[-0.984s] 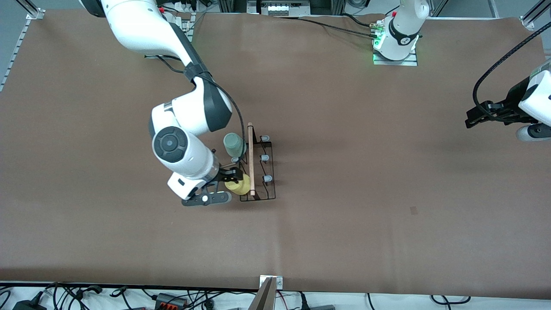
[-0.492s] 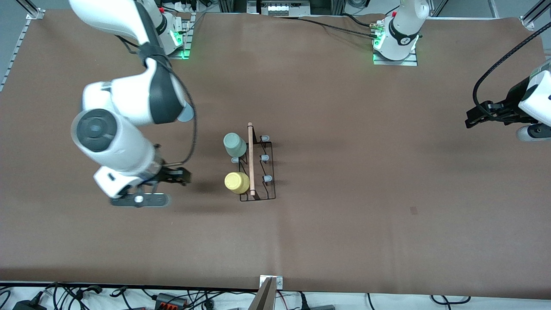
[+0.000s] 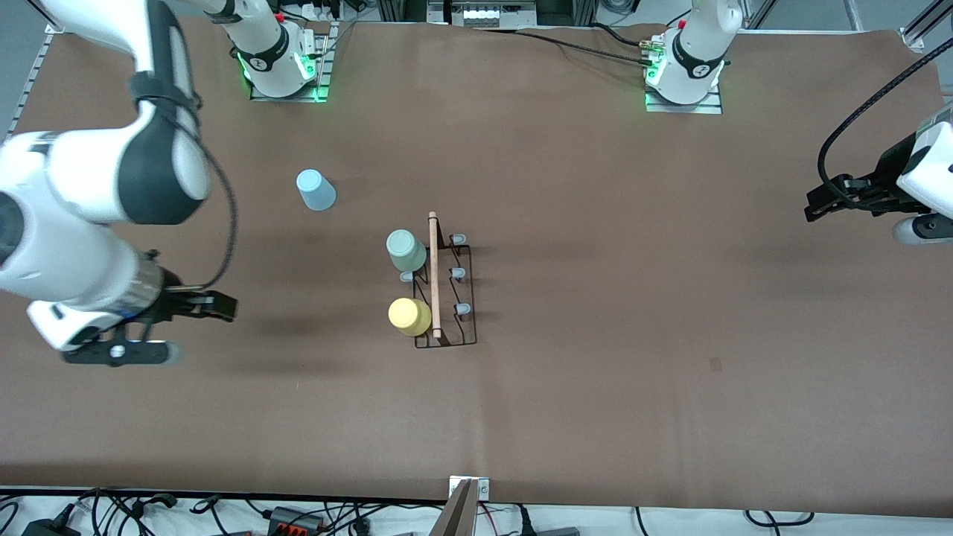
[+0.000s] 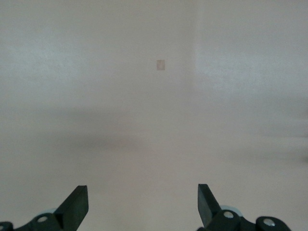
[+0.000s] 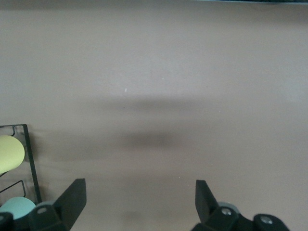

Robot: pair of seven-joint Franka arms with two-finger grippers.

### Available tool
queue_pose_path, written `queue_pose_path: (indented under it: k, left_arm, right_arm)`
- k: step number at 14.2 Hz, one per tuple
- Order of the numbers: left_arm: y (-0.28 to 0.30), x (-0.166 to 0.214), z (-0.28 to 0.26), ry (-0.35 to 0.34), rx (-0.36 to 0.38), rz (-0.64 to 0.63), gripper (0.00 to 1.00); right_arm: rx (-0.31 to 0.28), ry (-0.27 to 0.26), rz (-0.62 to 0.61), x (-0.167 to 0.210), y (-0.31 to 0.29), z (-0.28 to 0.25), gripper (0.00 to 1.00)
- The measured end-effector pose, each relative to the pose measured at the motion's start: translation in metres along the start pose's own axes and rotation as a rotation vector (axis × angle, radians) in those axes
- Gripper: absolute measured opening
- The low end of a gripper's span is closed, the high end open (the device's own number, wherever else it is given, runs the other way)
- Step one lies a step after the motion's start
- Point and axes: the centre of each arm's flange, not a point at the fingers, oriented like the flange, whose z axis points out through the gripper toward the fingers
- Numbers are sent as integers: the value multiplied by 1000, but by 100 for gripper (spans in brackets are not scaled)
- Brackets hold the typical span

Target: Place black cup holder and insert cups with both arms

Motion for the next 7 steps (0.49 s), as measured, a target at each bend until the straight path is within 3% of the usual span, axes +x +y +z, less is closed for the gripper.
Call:
queue_pose_path:
  k: [5,7]
  left_arm:
    - [0,0,0,0,0,0,100]
    - [0,0,0,0,0,0,100]
  right_arm:
    - [118,10,64,-15,97,-35,100]
    - [103,23,65,-37,131,-59,100]
